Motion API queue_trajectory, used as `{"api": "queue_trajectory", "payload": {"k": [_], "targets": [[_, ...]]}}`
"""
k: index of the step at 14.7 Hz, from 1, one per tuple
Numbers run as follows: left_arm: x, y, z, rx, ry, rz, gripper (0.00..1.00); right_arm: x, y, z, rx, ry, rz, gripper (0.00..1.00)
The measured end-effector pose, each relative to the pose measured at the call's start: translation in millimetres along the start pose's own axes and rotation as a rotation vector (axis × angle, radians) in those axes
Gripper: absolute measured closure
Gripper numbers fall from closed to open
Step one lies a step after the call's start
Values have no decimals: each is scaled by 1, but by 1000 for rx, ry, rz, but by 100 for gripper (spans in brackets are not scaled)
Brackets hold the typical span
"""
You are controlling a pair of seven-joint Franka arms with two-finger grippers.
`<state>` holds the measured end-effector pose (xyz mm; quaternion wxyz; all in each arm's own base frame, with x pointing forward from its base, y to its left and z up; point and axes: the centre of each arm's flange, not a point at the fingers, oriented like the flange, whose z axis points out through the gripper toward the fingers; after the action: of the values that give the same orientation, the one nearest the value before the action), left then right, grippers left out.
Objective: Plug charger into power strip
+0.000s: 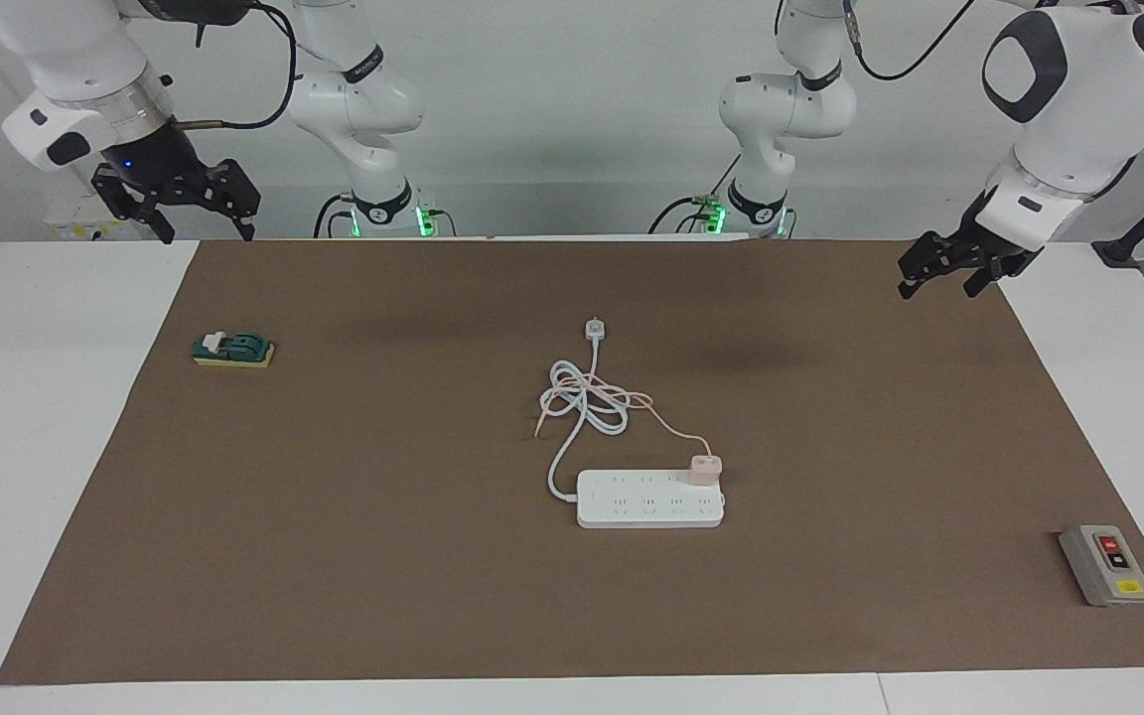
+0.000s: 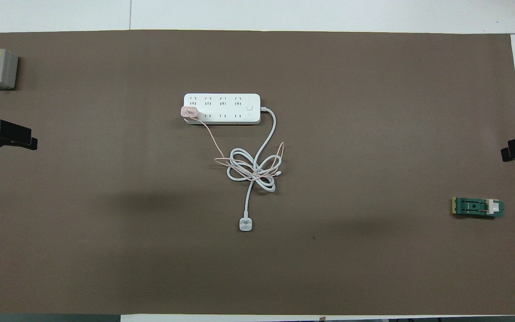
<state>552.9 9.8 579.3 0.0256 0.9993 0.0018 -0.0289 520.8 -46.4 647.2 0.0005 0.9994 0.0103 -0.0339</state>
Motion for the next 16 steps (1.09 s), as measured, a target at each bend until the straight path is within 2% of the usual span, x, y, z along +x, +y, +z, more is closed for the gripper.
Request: {"api": "queue_trajectory", "payload": {"k": [3, 16], "targets": [[0, -3, -1, 0, 2, -49, 0, 0, 0, 0, 0, 0, 0, 0], [1, 2, -9, 5, 23, -54, 0, -1, 6, 0, 1, 0, 11, 0]]}}
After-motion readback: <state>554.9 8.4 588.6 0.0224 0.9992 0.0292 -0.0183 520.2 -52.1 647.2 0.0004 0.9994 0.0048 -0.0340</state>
